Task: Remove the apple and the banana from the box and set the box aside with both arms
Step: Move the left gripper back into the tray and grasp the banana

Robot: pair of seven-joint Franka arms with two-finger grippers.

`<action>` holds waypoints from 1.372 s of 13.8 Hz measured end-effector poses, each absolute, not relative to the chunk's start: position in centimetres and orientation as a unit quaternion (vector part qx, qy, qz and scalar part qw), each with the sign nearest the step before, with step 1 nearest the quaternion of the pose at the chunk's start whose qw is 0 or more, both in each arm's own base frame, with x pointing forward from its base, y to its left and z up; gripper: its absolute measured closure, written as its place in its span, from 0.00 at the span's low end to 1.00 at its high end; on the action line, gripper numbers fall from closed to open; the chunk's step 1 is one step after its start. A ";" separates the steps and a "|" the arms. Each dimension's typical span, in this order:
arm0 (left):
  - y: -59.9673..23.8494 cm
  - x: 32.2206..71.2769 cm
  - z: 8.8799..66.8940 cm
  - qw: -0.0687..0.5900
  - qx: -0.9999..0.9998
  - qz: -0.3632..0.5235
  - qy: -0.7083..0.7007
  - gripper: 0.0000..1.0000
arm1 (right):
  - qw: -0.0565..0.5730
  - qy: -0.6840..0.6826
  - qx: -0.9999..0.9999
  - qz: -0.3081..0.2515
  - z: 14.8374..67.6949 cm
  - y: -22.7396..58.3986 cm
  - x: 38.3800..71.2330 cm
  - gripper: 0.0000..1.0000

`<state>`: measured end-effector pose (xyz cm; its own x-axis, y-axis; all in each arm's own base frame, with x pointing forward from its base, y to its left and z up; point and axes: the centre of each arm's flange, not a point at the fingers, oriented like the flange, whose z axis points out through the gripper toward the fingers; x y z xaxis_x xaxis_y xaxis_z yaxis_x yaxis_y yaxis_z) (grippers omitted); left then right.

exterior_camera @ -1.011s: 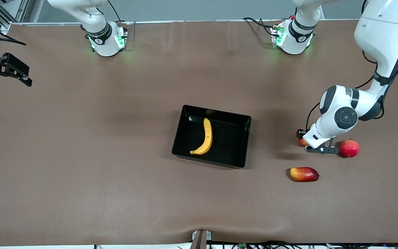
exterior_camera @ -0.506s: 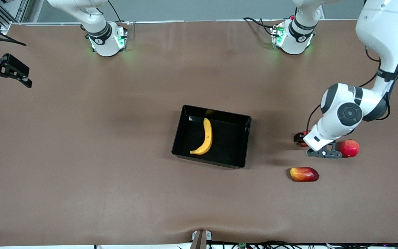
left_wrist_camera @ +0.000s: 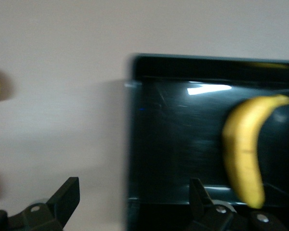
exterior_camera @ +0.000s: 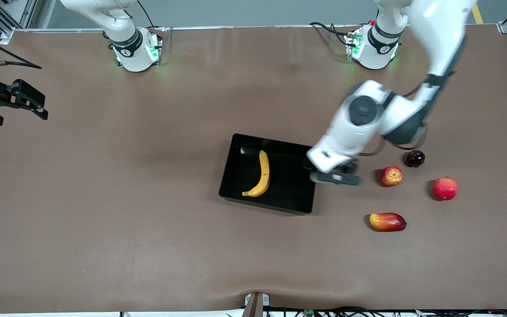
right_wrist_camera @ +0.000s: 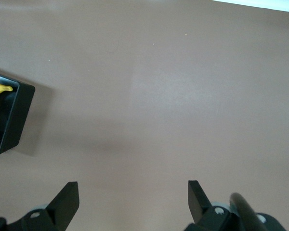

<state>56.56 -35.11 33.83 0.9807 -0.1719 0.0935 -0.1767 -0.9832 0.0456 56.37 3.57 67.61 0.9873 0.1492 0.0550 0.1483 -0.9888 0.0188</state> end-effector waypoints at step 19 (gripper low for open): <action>-52.6 52.0 17.0 0.033 0.993 0.072 -0.085 0.49 | 0.012 0.062 0.997 0.033 63.4 2.2 60.2 0.00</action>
